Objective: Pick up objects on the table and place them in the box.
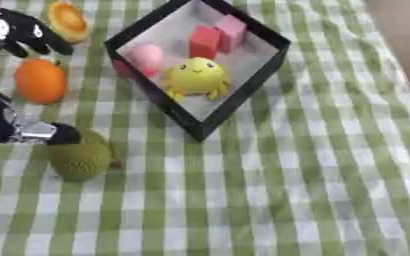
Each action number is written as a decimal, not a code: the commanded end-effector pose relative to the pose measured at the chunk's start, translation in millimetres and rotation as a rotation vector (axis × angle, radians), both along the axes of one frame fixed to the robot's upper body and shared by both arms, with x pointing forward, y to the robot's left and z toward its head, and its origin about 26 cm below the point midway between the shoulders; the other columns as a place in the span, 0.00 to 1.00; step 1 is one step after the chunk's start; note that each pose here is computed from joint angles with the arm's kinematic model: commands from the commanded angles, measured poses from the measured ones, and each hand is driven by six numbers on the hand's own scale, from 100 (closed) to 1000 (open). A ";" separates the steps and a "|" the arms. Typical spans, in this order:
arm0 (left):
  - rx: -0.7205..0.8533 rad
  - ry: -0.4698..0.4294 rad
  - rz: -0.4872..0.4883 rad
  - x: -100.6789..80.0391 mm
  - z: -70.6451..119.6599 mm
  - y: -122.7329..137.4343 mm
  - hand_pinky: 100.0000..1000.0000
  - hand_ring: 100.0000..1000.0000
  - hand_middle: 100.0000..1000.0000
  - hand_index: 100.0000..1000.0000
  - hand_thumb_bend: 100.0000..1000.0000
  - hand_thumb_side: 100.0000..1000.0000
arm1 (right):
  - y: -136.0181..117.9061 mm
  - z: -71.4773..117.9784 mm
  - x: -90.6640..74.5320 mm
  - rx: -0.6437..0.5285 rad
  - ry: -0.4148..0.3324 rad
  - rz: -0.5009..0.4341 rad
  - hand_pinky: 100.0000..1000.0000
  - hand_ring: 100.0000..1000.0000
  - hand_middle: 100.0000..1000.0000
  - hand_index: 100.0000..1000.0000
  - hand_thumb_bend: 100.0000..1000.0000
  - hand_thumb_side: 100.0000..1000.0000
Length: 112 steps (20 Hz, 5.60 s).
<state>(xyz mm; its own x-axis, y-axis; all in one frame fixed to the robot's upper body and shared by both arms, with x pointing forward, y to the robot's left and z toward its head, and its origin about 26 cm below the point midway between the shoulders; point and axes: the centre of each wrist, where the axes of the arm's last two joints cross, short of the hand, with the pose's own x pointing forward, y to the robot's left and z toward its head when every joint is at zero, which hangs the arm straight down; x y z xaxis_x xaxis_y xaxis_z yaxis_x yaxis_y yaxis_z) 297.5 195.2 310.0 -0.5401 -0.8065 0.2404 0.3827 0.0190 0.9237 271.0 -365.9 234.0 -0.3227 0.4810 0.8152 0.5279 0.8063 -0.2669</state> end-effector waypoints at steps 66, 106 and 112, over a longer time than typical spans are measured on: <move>0.068 -0.486 -0.214 71.7 58.3 -82.1 0.71 0.67 0.57 0.59 0.04 0.17 | 10.7 21.1 3.7 -0.003 -0.035 0.074 0.79 0.76 0.75 0.80 0.00 0.55; 0.027 -0.538 -0.091 173.9 -1.7 -81.7 0.83 0.83 0.77 0.86 0.82 0.39 | 23.5 27.5 9.9 0.032 -0.044 0.134 0.79 0.76 0.75 0.80 0.00 0.55; -0.073 -0.594 -0.022 157.6 44.8 -41.2 0.81 0.81 0.75 0.83 0.69 0.45 | 18.0 25.3 7.4 0.018 -0.040 0.105 0.79 0.76 0.75 0.80 0.00 0.55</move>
